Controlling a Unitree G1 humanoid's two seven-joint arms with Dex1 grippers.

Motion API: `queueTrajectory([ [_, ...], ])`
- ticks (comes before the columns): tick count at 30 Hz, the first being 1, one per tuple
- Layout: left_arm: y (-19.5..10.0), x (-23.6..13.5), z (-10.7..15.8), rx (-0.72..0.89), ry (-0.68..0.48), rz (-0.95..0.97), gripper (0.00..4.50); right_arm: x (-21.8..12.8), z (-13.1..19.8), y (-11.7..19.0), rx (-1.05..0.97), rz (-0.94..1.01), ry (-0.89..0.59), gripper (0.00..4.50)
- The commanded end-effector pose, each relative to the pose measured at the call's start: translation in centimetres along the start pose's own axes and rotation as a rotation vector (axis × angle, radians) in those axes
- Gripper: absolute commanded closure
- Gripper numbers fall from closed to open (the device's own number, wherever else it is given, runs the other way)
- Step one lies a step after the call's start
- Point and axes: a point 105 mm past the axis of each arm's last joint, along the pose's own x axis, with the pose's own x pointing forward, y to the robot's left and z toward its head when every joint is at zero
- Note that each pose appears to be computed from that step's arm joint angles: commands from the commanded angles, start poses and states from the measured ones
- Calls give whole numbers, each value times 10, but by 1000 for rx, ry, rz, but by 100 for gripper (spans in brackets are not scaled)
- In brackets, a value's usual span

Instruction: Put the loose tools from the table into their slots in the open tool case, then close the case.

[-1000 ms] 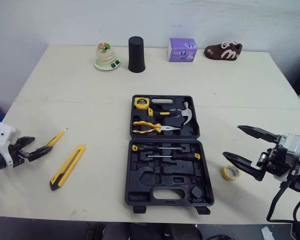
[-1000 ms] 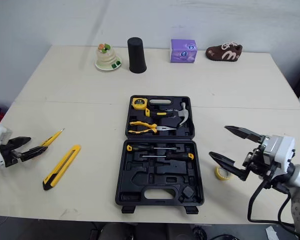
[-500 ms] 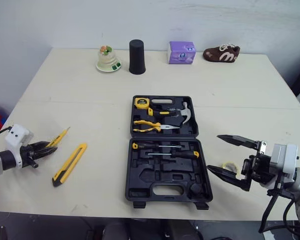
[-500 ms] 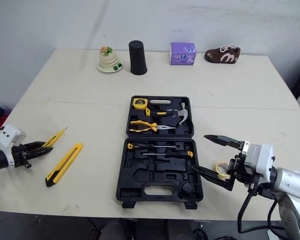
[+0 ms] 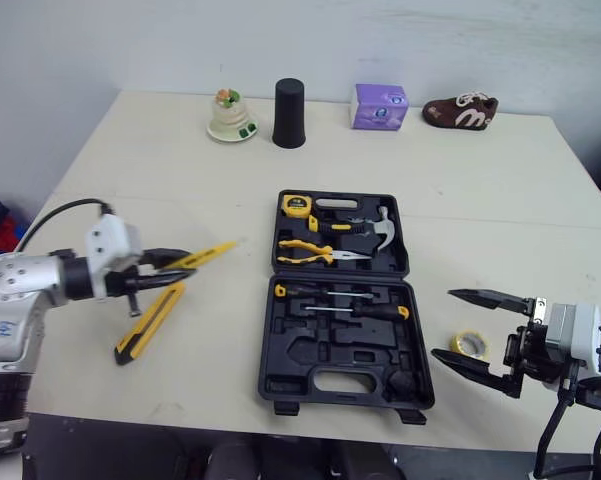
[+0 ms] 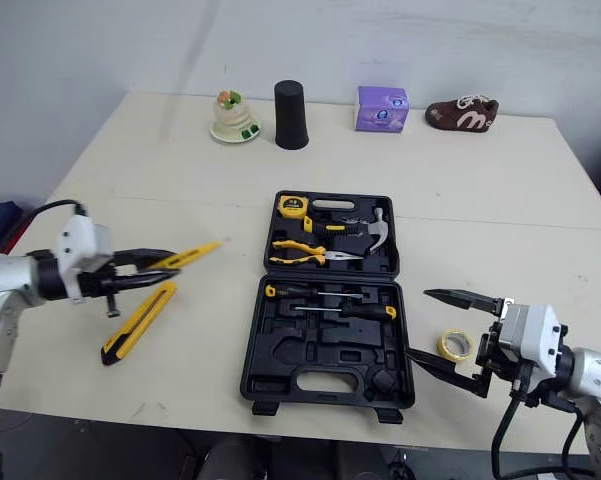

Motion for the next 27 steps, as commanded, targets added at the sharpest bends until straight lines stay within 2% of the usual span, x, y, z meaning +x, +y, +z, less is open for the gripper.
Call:
queueTrajectory([
  [1, -33, 31, 26, 68, 21, -161, 395, -9, 7, -1, -44, -15, 14, 0],
  [4, -48, 52, 30, 68, 147, -242, 395, -12, 6, 1, -46, -23, 36, 0],
  [8, -56, 80, 42, 81, 182, -263, 395, -14, 6, 4, -44, -29, 45, 0],
  [14, -64, 100, 25, 133, 327, -303, 395, -14, 11, 9, -51, -37, 41, 0],
  [27, -60, 115, 15, 146, 360, -283, 395, -10, 14, 18, -49, -59, 45, 0],
])
